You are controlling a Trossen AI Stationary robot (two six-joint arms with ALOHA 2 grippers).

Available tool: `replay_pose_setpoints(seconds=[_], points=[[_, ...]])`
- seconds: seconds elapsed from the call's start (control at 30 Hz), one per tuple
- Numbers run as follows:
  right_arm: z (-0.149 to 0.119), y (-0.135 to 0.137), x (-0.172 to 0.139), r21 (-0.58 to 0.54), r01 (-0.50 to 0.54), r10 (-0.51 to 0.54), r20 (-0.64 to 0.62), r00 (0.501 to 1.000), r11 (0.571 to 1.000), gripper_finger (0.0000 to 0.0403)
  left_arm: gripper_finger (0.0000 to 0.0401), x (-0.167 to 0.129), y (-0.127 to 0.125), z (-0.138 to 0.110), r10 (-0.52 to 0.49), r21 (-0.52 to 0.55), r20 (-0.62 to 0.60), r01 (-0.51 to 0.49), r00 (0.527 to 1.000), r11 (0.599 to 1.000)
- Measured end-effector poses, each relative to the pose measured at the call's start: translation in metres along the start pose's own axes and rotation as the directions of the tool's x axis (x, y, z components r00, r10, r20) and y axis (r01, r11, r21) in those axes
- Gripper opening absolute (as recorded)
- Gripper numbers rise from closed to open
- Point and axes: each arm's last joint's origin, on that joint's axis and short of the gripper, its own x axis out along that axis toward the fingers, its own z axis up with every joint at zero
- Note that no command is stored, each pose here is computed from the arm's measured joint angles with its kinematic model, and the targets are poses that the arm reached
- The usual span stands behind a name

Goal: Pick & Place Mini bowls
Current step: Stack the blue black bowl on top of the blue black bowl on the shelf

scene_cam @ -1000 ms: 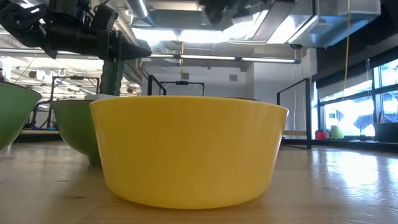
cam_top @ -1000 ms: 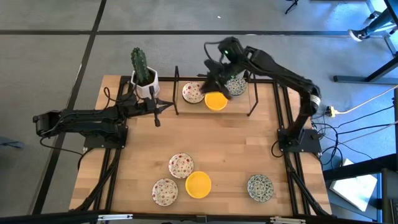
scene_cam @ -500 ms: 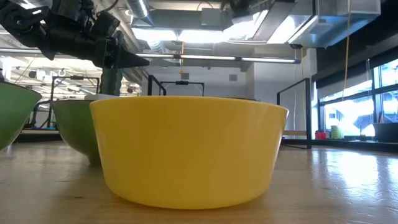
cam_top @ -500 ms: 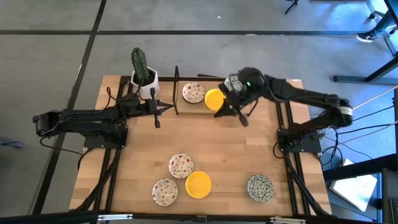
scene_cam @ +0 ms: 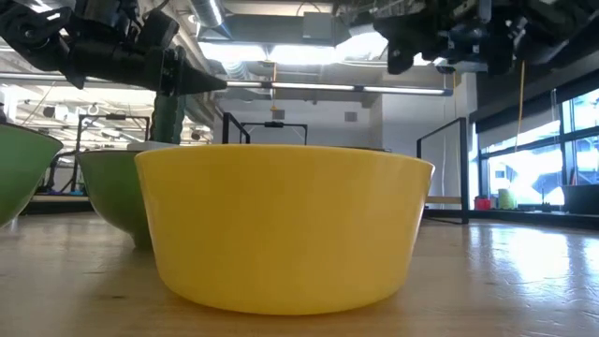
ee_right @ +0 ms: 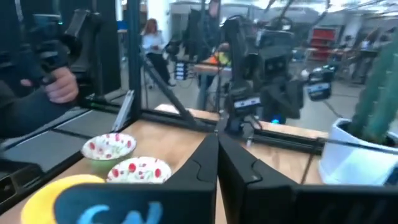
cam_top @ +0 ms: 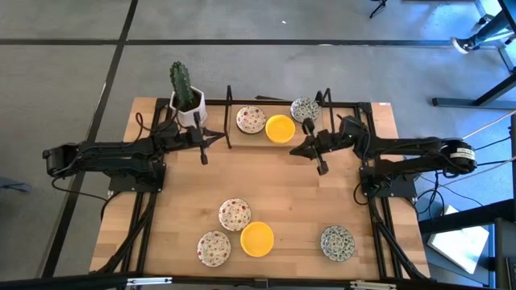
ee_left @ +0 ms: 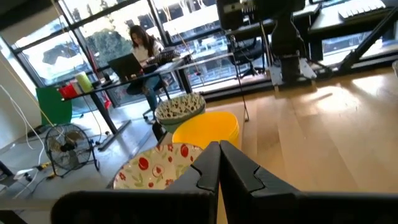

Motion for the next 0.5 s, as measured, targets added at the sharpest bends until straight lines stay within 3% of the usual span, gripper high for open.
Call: replay_pose_setpoints(seconds=[0.2,0.4,0.5], points=[[-0.016,0.005,-0.006,0.021,0.022,-0.022,-0.021,1.000,1.000,0.0006,0.0003,-0.002,0.001,0.002,0.006,-0.003,0.013,-0.006,1.000,1.000],[-0.009,0.009,-0.013,0.057,0.015,-0.014,-0.025,1.000,0.998,0.0006,0.0003,-0.027,0.002,0.014,0.035,0.016,0.026,-0.035,0.999,0.999],[-0.004,0.013,-0.020,0.060,0.015,-0.013,-0.035,0.999,0.998,0.0006,0.0003,-0.040,0.000,0.022,-0.061,0.024,0.101,0.059,0.993,0.998]])
